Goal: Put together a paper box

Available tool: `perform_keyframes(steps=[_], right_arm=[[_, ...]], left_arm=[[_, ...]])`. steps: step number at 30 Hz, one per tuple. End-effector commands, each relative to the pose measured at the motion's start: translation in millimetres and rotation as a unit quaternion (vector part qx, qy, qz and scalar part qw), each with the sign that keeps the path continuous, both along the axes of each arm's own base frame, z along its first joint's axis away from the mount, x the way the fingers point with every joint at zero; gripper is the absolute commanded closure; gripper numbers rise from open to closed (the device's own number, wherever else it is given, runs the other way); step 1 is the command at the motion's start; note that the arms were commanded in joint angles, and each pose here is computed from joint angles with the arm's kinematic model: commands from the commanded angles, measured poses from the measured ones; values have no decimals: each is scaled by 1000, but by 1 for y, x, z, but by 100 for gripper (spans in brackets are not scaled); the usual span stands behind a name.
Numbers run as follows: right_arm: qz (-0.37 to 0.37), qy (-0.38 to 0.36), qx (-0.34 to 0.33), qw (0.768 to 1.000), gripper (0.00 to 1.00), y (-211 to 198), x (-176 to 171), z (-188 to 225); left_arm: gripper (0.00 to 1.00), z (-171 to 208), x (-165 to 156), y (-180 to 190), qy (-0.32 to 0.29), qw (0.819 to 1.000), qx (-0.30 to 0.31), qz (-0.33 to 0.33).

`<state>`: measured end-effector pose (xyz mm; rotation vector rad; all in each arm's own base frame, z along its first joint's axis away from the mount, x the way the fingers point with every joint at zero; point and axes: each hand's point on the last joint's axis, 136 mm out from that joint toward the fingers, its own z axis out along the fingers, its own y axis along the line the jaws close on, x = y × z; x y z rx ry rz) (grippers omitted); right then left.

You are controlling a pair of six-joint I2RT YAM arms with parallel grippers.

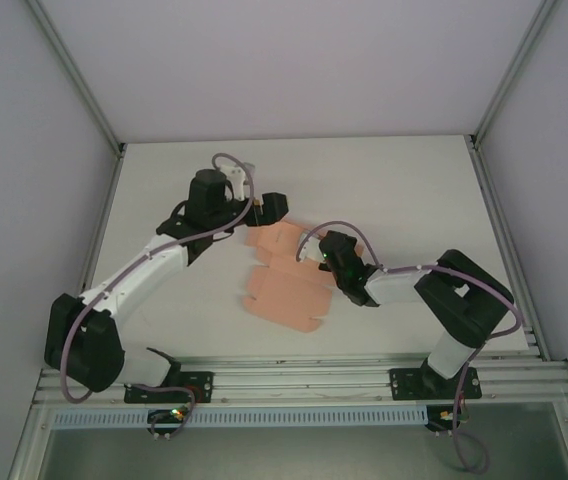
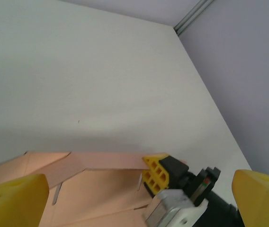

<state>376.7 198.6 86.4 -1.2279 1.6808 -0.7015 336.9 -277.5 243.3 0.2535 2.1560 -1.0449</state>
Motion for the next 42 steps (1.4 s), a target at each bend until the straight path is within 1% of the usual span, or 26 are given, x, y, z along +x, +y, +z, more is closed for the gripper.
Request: perform_keyframes(steps=[1,7,10,13,16,19,22,25,27,29,30,33,35,37,40,42], right_arm=[[-5,-50,-21,999,100,2,8,20],[11,-60,-5,998,100,8,6,29],[19,-75,5,997,100,12,8,35],[20,-77,3,997,100,12,10,31],[16,-86,7,996,100,11,10,32],[24,-83,18,996,100,13,7,33],[32,-74,37,996,100,14,1,34],[42,-63,52,996,100,16,-5,35],[49,-59,59,995,100,17,-8,35],[52,-55,62,995,100,18,-9,34],[51,-54,61,995,100,18,-9,34],[51,-50,60,996,100,17,-10,31],[51,-48,61,996,100,17,-10,30],[50,-47,61,996,100,16,-11,29],[49,-47,64,996,100,16,-12,30],[49,-48,67,995,100,15,-12,32]], left_arm=[[0,-7,4,-10,13,1000,22,-13],[0,-40,12,-17,72,996,61,-5],[0,-59,14,-15,100,991,87,9],[4,-75,14,-13,123,986,108,23],[7,-87,14,-16,139,984,107,25],[15,-94,17,-23,152,984,95,22],[24,-94,18,-36,159,985,67,7],[35,-93,19,-46,164,986,38,-4],[47,-94,21,-49,167,986,27,-4],[56,-95,21,-52,169,985,21,-6],[57,-96,21,-52,171,985,20,-6],[69,-94,21,-54,170,985,19,-8],[72,-93,20,-54,168,986,18,-10],[80,-93,21,-52,167,986,23,-7],[80,-93,20,-49,165,986,36,-3],[75,-92,20,-45,161,986,44,0]])
